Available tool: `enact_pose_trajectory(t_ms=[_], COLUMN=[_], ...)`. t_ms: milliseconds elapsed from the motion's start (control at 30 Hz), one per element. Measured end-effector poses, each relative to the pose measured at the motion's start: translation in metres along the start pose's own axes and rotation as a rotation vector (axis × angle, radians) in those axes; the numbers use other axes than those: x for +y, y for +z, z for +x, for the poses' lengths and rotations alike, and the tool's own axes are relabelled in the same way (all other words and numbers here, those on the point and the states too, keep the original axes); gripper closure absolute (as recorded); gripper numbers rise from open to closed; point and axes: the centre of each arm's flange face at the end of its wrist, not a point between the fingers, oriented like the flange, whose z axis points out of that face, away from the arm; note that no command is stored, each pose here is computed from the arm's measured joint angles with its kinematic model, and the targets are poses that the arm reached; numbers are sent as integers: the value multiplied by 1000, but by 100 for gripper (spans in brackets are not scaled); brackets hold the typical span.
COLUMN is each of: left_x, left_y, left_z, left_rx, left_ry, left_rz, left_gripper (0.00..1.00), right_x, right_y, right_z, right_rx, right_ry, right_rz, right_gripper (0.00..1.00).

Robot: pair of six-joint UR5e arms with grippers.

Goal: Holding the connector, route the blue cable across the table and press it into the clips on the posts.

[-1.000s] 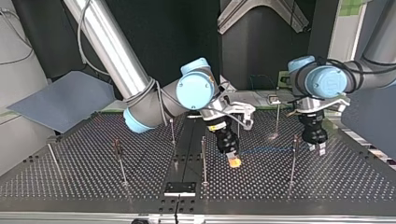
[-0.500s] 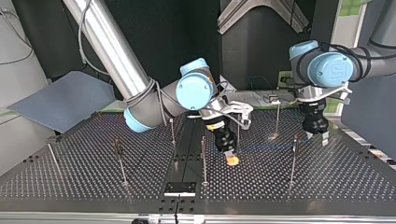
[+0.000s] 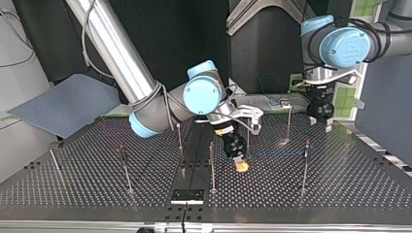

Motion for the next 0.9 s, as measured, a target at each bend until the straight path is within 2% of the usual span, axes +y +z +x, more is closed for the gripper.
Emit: enact_pose_trajectory(t_ms=[167,433,633,900], left_x=[-9,-30,-40,-53], left_y=[-12,-35,-40,-33], left_z=[-13,-29,-26,-10], left_rx=[-20,-29,-22,-21], left_ry=[25,93,144,218], left_rz=[24,113,156,211], left_gripper=[0,0,0,0], right_x=[0,0,0,2], right_y=[0,0,0,1], right_z=[0,0,-1,-1], right_rx=[0,0,0,-1], right_ry=[1,1,1,1], right_rz=[-3,-4,-4,-7], right_gripper=[100,100,100,100])
